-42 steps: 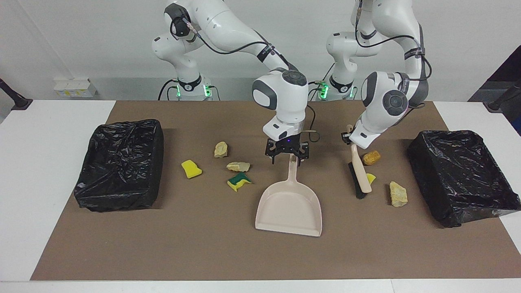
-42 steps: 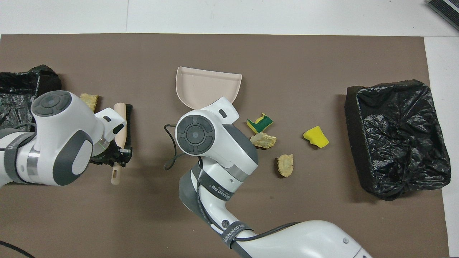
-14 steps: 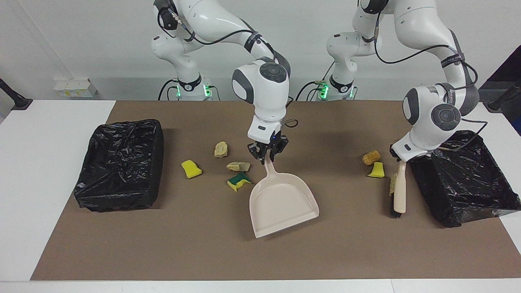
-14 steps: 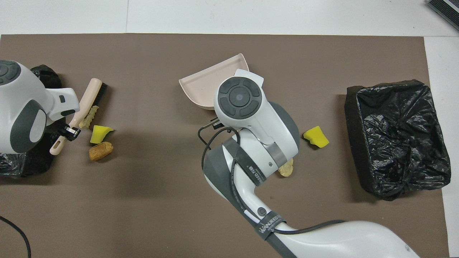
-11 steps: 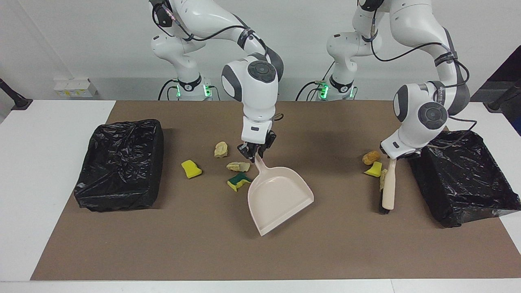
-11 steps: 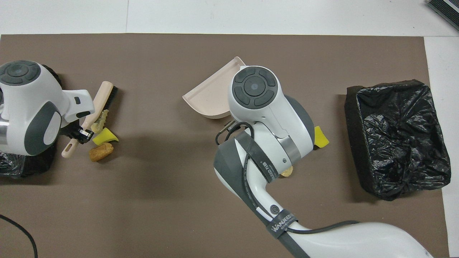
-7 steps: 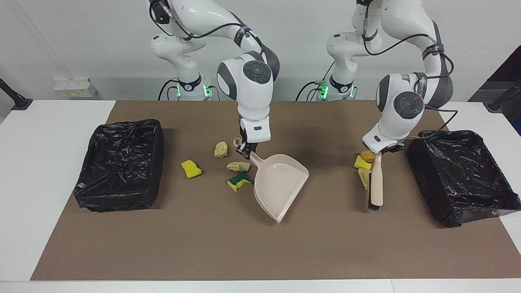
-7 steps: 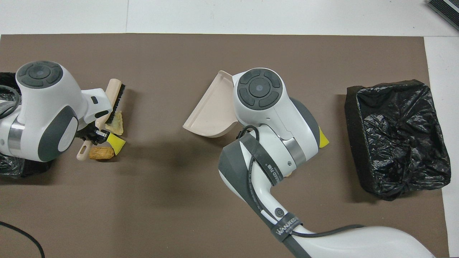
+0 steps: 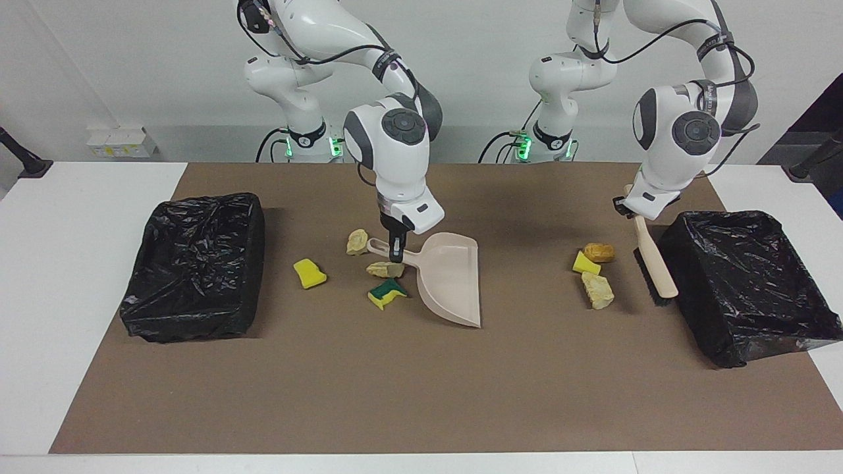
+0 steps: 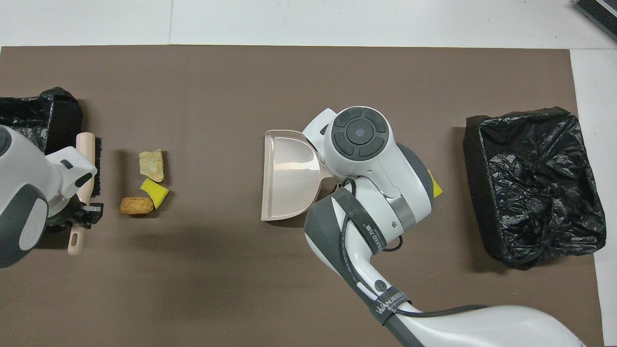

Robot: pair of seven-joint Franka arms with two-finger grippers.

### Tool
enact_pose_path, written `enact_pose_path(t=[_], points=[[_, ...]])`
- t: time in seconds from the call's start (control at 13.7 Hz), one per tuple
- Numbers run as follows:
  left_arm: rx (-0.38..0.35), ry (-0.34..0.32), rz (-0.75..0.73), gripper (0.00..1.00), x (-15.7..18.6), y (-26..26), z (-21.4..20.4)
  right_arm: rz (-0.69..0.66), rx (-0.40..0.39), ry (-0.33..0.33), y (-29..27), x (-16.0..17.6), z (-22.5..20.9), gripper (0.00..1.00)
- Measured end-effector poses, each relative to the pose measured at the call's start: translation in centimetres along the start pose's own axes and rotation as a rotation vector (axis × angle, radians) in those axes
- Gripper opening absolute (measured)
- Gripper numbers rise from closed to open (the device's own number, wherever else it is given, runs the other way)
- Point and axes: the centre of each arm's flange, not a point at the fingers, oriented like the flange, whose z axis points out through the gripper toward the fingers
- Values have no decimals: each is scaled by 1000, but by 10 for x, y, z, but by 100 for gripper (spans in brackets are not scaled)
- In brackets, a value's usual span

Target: Sweep and dump trash in bin

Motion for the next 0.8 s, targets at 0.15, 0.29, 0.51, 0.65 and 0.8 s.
enact_pose_path(t=[0.15, 0.29, 0.51, 0.65, 0.8], points=[[-23, -20, -69, 26, -14, 1, 31, -28, 2, 0, -9, 15, 4, 31], [-53, -33, -106, 26, -19, 15, 41, -35, 0, 2, -11, 19, 4, 31], [-65, -32, -75, 26, -23, 41, 38, -35, -1, 2, -11, 19, 4, 31], [-78, -18, -41, 26, -25, 66, 34, -35, -1, 2, -11, 19, 4, 31], [-86, 1, 9, 26, -29, 100, 31, -35, -1, 2, -11, 19, 4, 31]])
